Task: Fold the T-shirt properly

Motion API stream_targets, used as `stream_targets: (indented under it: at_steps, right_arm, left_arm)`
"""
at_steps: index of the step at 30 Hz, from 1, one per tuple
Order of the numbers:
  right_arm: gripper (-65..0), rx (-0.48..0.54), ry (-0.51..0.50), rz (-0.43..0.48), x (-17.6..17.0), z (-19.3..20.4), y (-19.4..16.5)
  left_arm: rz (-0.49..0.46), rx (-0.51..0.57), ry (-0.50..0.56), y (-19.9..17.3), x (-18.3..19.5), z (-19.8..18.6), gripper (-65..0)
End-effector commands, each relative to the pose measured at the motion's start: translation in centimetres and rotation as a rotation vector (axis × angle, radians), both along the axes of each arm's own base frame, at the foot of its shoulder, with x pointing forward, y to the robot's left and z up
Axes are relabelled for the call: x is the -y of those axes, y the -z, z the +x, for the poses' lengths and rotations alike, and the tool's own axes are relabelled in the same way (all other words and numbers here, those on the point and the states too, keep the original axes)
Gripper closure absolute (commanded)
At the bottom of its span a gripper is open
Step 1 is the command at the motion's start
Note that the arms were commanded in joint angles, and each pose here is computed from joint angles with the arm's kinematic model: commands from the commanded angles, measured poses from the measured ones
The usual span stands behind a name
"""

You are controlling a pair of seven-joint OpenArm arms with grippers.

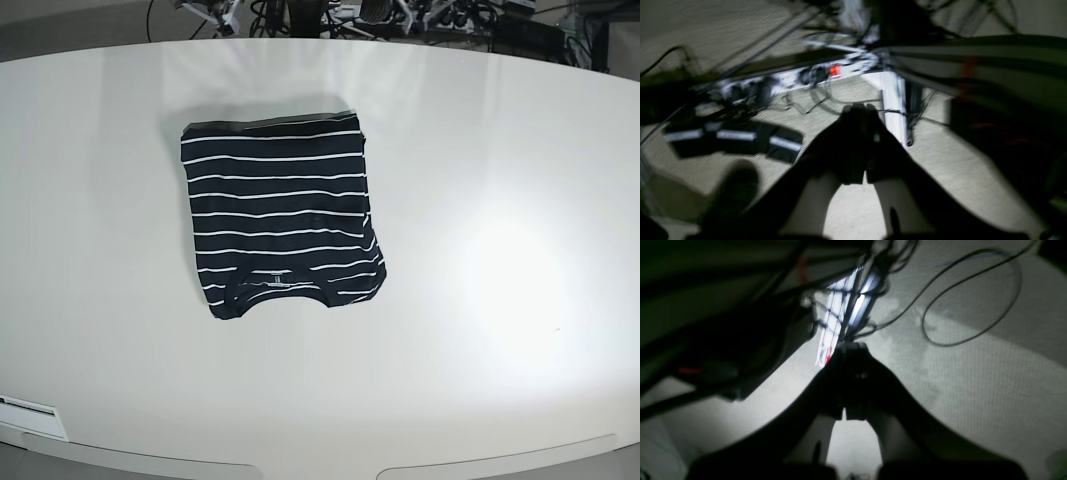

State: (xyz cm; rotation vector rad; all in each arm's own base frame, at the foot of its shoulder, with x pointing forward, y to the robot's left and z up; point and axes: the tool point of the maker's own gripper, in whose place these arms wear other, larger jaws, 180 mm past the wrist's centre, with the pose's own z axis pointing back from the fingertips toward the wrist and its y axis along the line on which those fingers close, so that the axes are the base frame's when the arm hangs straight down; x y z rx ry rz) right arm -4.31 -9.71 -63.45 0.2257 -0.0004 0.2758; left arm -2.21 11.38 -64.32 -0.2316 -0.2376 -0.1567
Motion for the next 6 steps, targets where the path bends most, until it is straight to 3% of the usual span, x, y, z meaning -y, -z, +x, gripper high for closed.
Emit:
stream_targets:
  at_steps: [1, 6]
  right_arm:
    - [0.0, 0.003, -0.024, -0.007, 0.0, -0.3, 0.0]
    - [0.0, 0.071, -0.058, 0.026, -2.6, 0.8, -0.1]
  left_arm:
    - [0.002, -0.001, 0.008, 0.0, 0.5, -0.5, 0.0]
    - [-0.019, 0.019, -0.022, -0.2, 3.8, -0.4, 0.0]
